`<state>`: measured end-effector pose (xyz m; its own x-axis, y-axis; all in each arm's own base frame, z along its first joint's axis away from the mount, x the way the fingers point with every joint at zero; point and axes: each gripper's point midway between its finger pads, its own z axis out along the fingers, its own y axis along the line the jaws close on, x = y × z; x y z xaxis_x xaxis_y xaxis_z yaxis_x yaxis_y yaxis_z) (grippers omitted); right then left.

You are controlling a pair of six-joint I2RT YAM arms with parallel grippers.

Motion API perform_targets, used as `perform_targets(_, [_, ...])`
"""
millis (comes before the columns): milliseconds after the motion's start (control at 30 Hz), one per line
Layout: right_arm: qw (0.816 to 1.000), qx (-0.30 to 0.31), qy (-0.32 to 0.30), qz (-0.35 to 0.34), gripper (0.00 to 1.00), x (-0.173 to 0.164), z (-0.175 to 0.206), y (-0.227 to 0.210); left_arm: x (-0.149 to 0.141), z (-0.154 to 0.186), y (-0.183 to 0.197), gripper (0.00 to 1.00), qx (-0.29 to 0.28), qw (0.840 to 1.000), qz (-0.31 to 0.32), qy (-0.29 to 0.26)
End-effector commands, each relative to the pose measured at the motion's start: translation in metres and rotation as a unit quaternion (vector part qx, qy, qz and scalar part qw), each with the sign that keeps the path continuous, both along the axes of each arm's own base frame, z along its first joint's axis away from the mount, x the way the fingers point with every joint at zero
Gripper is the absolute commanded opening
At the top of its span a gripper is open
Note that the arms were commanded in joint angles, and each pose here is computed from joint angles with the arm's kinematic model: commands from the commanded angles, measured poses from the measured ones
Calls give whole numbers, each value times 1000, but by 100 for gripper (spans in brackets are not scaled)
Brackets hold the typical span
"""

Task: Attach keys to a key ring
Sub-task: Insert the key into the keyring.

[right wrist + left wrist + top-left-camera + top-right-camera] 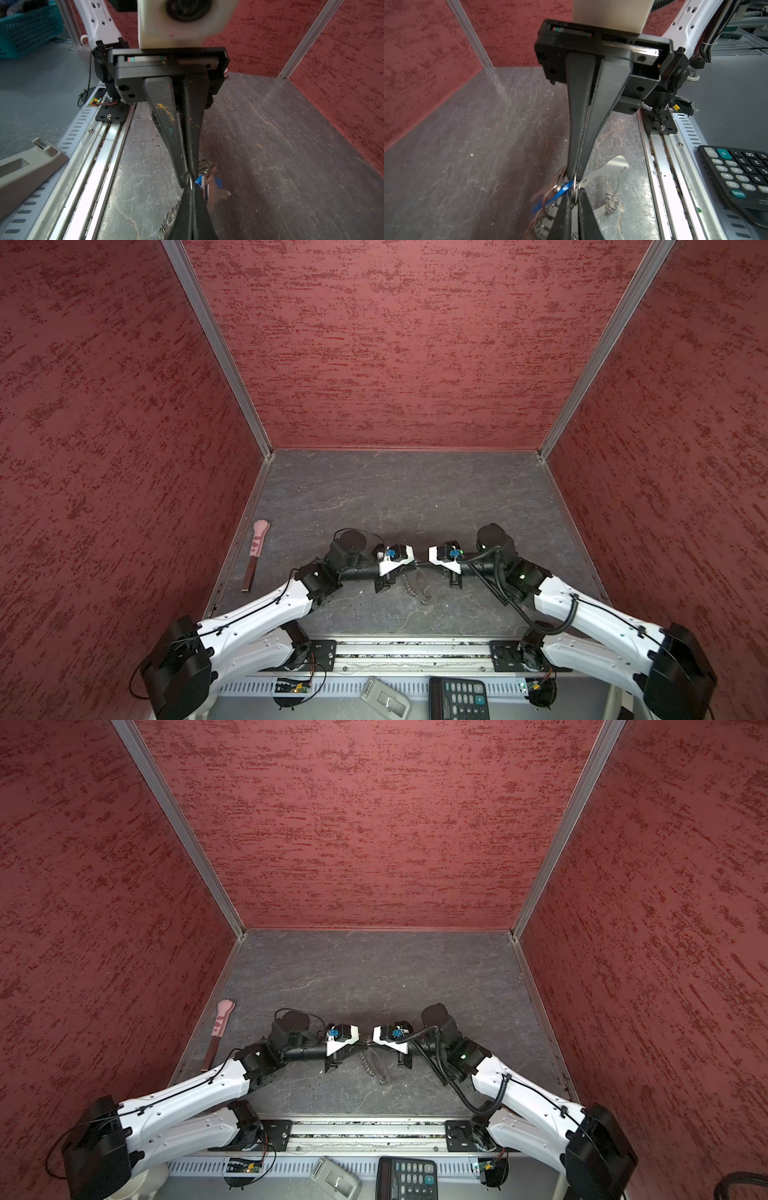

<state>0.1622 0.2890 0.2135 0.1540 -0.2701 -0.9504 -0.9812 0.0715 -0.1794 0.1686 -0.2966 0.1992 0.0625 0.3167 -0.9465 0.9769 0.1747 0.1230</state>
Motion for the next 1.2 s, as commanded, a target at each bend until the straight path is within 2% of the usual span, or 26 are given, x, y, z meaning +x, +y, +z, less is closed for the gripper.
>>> perform_targets(0, [996, 75, -23, 35, 0, -11, 37, 3, 4, 12, 2, 15, -29, 1000, 6, -7])
perform_targets(167, [992, 117, -25, 41, 0, -14, 41, 4, 3, 17, 3, 19, -40, 999, 2, -4])
perform_targets(467, [990, 130, -31, 36, 0, -11, 40, 4, 3, 17, 3, 20, -45, 999, -4, 1])
perform_targets(800, [988, 152, -20, 10, 0, 0, 27, 6, 4, 17, 3, 6, -50, 999, -6, 11])
perform_targets(933, [990, 141, -15, 6, 0, 3, 22, 8, 5, 14, 3, 0, -45, 999, -4, 16])
perform_targets(1067, [993, 117, -10, 3, 0, 6, 17, 10, 9, 12, 3, 0, -37, 999, 5, 15])
perform_targets(1167, [997, 78, -4, -8, 7, 10, 10, 8, 13, 7, 3, 0, -25, 999, 14, 14])
